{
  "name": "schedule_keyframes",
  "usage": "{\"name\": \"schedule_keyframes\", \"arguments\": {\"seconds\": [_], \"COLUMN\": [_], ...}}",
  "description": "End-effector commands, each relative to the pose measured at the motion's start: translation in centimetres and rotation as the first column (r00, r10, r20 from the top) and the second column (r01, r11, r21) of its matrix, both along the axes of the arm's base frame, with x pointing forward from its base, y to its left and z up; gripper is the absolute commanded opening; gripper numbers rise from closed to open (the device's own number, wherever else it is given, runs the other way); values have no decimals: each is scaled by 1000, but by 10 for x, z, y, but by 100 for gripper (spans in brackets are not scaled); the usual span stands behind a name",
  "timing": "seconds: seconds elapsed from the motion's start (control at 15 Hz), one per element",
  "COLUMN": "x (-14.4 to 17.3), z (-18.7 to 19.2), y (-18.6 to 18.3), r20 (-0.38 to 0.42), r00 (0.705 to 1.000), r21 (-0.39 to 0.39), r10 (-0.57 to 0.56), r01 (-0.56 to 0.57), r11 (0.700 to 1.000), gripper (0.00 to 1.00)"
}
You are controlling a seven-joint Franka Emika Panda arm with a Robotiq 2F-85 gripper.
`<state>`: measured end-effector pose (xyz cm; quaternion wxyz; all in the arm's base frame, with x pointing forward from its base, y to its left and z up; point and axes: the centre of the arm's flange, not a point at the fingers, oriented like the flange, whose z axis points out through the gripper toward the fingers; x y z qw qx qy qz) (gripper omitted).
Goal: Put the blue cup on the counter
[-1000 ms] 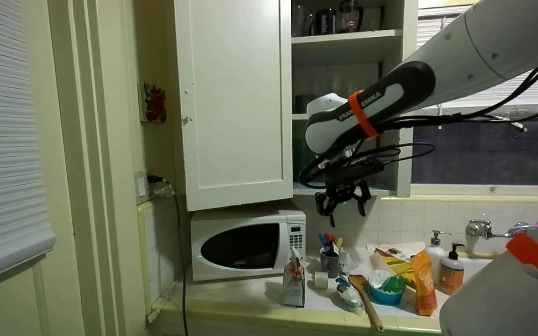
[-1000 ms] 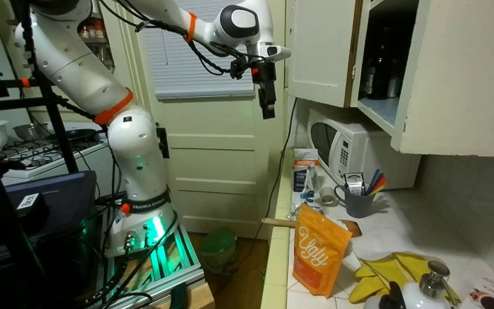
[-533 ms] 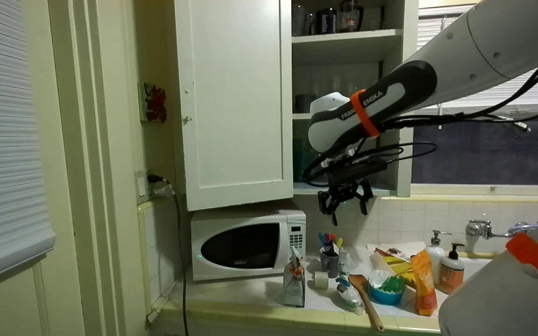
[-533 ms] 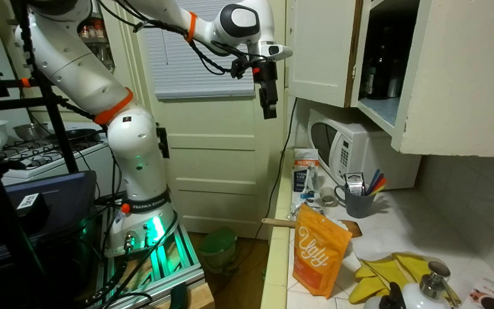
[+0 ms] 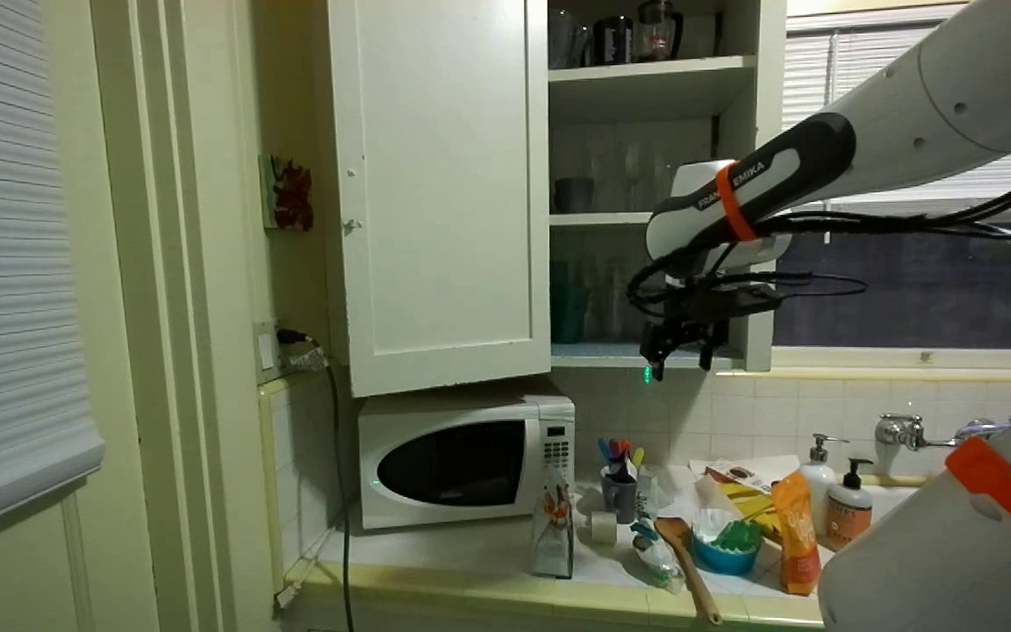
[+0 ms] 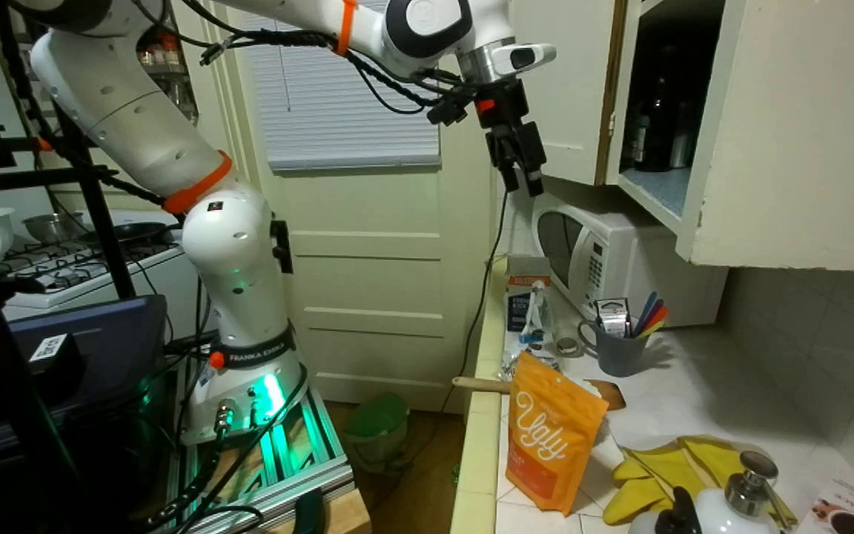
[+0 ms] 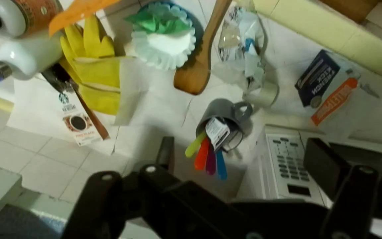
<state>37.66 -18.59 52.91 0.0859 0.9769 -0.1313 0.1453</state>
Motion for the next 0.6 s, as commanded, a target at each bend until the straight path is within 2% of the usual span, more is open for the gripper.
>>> {"name": "schedule_keyframes", "arguments": {"seconds": [0.0, 0.13, 0.2, 0.27, 0.33, 0.47, 0.53], "x": [15, 23, 28, 28, 16, 22, 25], "z": [14, 21, 24, 25, 24, 24, 21], "y": [-29, -37, -40, -39, -35, -40, -41], "r20": [155, 238, 254, 208, 230, 226, 267], "r00": [988, 971, 963, 963, 971, 966, 958], "r21": [17, 23, 43, 33, 28, 32, 46], "r10": [18, -13, -85, -169, -68, -126, -105], "r01": [-20, 8, 76, 166, 64, 122, 96], "r11": [1000, 1000, 996, 986, 998, 992, 994], "gripper": [100, 100, 100, 100, 100, 100, 100]}}
